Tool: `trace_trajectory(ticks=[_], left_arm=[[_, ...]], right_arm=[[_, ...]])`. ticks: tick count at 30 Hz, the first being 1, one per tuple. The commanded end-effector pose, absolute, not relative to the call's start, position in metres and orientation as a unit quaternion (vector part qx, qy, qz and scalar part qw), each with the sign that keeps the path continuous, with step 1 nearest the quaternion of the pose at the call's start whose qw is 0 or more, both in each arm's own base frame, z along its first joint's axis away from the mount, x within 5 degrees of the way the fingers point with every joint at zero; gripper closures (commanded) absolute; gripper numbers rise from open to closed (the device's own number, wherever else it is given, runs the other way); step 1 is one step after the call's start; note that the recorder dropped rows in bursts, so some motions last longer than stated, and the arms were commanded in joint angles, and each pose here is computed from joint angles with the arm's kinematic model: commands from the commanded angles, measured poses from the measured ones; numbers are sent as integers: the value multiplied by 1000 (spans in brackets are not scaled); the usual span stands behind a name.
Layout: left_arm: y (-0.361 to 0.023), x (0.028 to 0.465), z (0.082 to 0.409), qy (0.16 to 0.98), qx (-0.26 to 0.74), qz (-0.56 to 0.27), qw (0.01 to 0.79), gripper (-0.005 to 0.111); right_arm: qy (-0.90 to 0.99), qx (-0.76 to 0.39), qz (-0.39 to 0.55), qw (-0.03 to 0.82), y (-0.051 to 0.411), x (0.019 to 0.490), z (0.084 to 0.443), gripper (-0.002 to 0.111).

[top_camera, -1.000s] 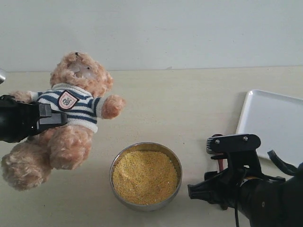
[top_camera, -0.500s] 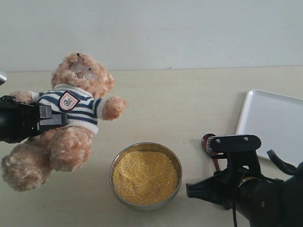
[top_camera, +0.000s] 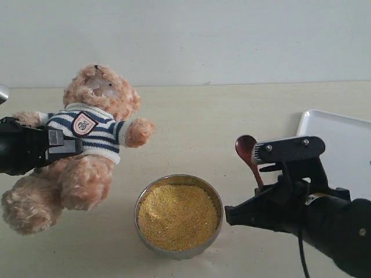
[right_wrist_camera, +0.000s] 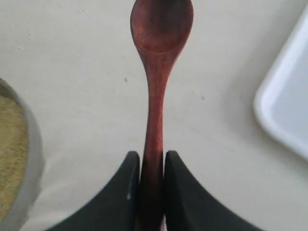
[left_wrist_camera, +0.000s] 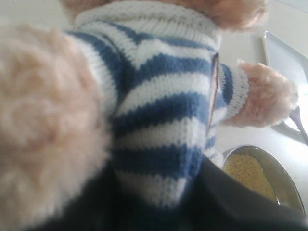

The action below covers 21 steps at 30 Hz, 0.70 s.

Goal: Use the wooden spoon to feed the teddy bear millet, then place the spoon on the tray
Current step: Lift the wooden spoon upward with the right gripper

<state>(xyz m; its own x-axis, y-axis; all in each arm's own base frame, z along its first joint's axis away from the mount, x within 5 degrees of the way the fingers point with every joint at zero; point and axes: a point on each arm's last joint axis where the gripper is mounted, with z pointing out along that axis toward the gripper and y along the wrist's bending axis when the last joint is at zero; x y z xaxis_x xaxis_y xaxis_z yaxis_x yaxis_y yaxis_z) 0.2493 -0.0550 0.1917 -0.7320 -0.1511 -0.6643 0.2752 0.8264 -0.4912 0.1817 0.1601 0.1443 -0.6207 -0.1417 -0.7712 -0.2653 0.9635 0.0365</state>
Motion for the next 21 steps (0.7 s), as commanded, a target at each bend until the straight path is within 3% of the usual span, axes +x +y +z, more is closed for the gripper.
trace_trajectory(ticks=[1,6,10,14,16,21], left_arm=[[-58,248,193,879,41,-304,364,102],[-58,248,193,879,41,-304,364,102],[-58,248,193,879,41,-304,364,102],[-58,248,193,879,41,-304,364,102],[-58,248,193,879,41,-304,364,102],[-58,248,193,879,41,-304,364,102]], right_arm=[[872,-200,96,436,159,172,174,108],[834,-279,124,460,161,162,211,108],[792,-335,81,503,168,172,243,108],[719,-430,-111,535,165,193,264,108],[698,-411,-224,542,155,204,280,108],[695,-319,-309,566,140,211,310,108]])
